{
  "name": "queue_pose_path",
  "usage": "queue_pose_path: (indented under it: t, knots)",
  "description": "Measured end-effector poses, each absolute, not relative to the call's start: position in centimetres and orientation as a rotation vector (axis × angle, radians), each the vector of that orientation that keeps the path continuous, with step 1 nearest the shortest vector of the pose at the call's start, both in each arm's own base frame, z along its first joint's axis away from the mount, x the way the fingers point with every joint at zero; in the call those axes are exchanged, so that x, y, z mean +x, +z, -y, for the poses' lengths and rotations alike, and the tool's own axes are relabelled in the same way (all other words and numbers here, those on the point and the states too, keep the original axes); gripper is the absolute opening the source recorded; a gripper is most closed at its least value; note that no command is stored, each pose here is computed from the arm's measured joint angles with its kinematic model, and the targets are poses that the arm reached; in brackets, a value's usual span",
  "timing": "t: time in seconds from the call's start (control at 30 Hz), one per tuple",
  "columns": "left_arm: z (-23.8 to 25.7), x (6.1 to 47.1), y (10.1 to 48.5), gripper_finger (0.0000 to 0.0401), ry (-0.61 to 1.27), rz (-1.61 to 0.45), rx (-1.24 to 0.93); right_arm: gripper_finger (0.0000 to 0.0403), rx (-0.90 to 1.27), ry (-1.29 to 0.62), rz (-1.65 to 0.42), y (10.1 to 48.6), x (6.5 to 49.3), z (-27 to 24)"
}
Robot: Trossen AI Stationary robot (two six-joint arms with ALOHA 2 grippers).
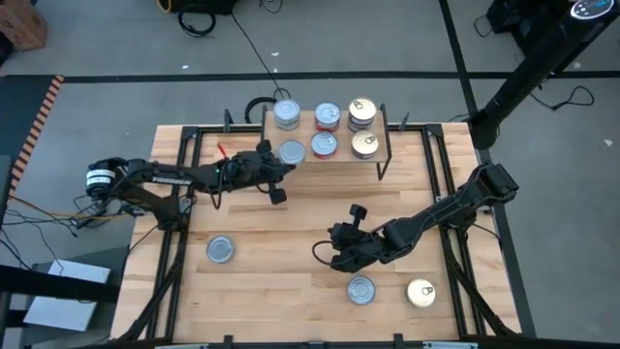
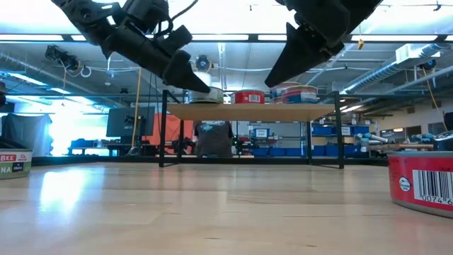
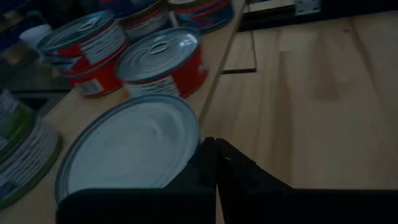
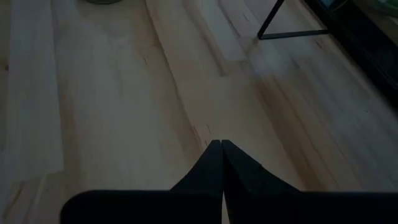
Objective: Stack canned seafood by type on shelf
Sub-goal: Put the green and white tuna can on the shelf aligned with the green and white tuna cans, then stack the red tuna can on top of the red tuna can on the shelf
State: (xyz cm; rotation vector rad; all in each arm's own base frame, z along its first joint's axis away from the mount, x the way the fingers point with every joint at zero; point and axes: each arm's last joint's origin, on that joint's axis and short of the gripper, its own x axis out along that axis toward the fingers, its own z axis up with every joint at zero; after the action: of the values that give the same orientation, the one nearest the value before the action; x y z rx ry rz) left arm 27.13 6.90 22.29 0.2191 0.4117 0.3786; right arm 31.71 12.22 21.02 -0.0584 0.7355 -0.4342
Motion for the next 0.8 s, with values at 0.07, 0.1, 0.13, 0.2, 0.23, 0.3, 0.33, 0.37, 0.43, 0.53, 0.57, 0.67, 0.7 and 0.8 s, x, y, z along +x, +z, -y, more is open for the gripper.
queue_pose_path:
  t: [0.07,0.1,0.13,0.2,0.23,0.3,0.33,0.37,0.43,0.53,0.57,0.67,0.7,0.8]
  knots:
    - [-7.4,27.0,22.2,0.0002,0.397,-0.421,0.214,0.0007,-0.057,-0.434,-0.734,21.0,31.7,-12.2]
    - [-7.6,26.9,22.2,0.0002,0.405,-0.424,0.210,0.0007,-0.057,-0.434,-0.734,21.0,31.7,-12.2]
    - [-7.8,26.8,22.2,0.0002,0.414,-0.427,0.207,0.0007,-0.057,-0.434,-0.734,21.0,31.7,-12.2]
    - [-8.1,26.8,22.2,0.0002,0.425,-0.426,0.204,0.0007,-0.056,-0.433,-0.733,21.0,31.7,-12.2]
    - [-8.2,26.7,22.2,0.0002,0.431,-0.424,0.204,0.0007,-0.056,-0.433,-0.733,21.0,31.7,-12.2]
    - [-8.5,26.7,22.3,0.0002,0.441,-0.418,0.202,0.0007,-0.056,-0.433,-0.733,21.0,31.7,-12.2]
    - [-8.6,26.6,22.3,0.0002,0.444,-0.417,0.200,0.0007,-0.056,-0.433,-0.733,21.0,31.7,-12.2]
    - [-8.8,26.6,22.3,0.0002,0.451,-0.417,0.200,0.0007,-0.056,-0.434,-0.734,21.0,31.7,-12.2]
    - [-8.9,26.6,22.4,0.0001,0.458,-0.408,0.203,0.0007,-0.041,-0.428,-0.739,21.0,31.7,-12.3]
    - [-8.4,26.5,23.3,0.0001,0.418,-0.389,0.218,0.0007,-0.009,-0.363,-0.778,20.9,31.8,-12.3]
    - [-7.9,26.5,23.9,0.0001,0.396,-0.363,0.222,0.0007,0.001,-0.338,-0.792,20.9,31.8,-12.3]
    - [-6.1,26.0,25.6,0.0001,0.326,-0.292,0.233,0.0007,0.051,-0.250,-0.837,21.1,31.6,-12.4]
    - [-5.5,25.8,25.9,0.0001,0.298,-0.283,0.231,0.0008,0.078,-0.205,-0.853,21.4,31.5,-12.4]
    - [-3.4,25.4,26.3,0.0001,0.197,-0.249,0.203,0.0016,0.164,-0.058,-0.912,21.7,31.3,-12.8]
